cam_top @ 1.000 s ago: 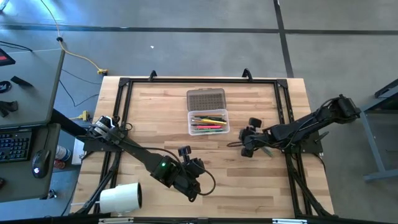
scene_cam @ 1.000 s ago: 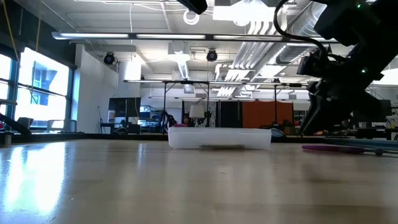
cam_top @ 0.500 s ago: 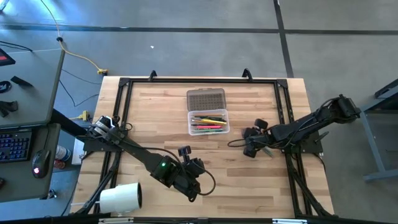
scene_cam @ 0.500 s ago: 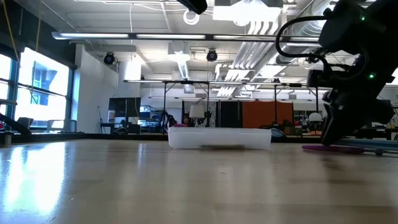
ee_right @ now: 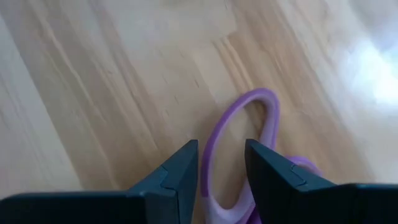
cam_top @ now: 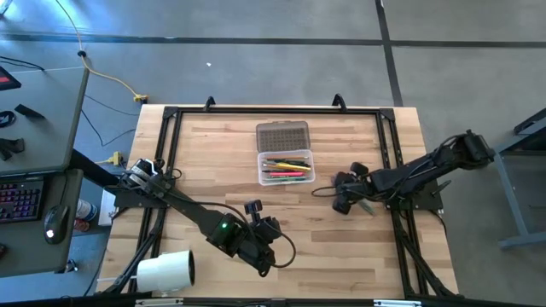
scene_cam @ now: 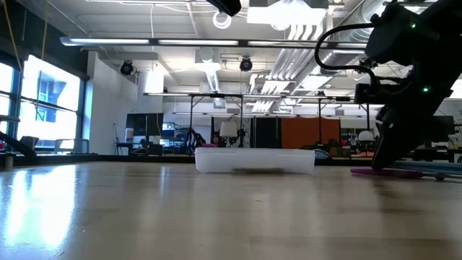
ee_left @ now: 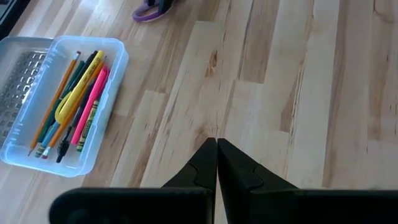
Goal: Pick & place school supplies into a supply box
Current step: Put the violet scissors into the black supply box
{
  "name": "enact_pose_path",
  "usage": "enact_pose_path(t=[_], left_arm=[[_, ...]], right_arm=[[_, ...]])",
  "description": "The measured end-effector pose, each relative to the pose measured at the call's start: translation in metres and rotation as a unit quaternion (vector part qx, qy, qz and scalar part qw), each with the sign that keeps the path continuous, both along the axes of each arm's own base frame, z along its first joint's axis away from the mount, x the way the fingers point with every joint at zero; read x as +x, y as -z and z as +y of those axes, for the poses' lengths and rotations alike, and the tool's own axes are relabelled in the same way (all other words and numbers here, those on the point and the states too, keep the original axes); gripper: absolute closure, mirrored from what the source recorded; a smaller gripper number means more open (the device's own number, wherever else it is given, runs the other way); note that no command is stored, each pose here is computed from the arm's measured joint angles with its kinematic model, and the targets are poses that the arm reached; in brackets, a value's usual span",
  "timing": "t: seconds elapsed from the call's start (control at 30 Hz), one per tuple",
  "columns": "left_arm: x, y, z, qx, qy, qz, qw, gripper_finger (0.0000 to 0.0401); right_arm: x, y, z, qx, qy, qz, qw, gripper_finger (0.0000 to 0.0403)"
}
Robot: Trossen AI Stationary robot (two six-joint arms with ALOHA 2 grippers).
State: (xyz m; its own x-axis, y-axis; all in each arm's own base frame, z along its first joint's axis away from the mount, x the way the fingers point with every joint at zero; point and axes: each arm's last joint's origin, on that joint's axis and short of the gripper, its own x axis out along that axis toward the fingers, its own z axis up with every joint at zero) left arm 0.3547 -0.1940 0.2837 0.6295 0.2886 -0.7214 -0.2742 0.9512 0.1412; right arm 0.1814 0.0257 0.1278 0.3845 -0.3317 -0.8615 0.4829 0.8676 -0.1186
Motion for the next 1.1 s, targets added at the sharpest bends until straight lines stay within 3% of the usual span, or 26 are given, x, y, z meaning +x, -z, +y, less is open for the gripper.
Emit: enact_pose_path(t=[0.1, 0.57, 0.73, 0.9, 1.1], left_arm=[[0.0, 0.0, 0.0, -0.001, 0.0, -0.002, 1.0, 0.0355], [0.001, -0.001, 0.0, -0.003, 0.0, -0.005, 1.0, 0.0355], [0.001, -0.001, 0.0, -0.003, 0.0, -0.005, 1.0, 0.0355], [0.001, -0.001, -0.001, -0.003, 0.0, -0.005, 1.0, 0.0355], [0.001, -0.001, -0.001, -0.003, 0.0, -0.005, 1.0, 0.0355]], right_arm=[[0.001, 0.0, -0.005, 0.023, 0.019, 0.0, 1.0, 0.0284], [0.002, 0.0, -0.014, 0.03, 0.04, -0.001, 0.999, 0.0284], [0.002, 0.001, -0.013, 0.054, 0.028, 0.004, 0.998, 0.0284], [0.002, 0.001, -0.011, 0.069, -0.033, 0.024, 0.997, 0.0284], [0.002, 0.001, -0.011, 0.062, -0.025, 0.022, 0.998, 0.0284]])
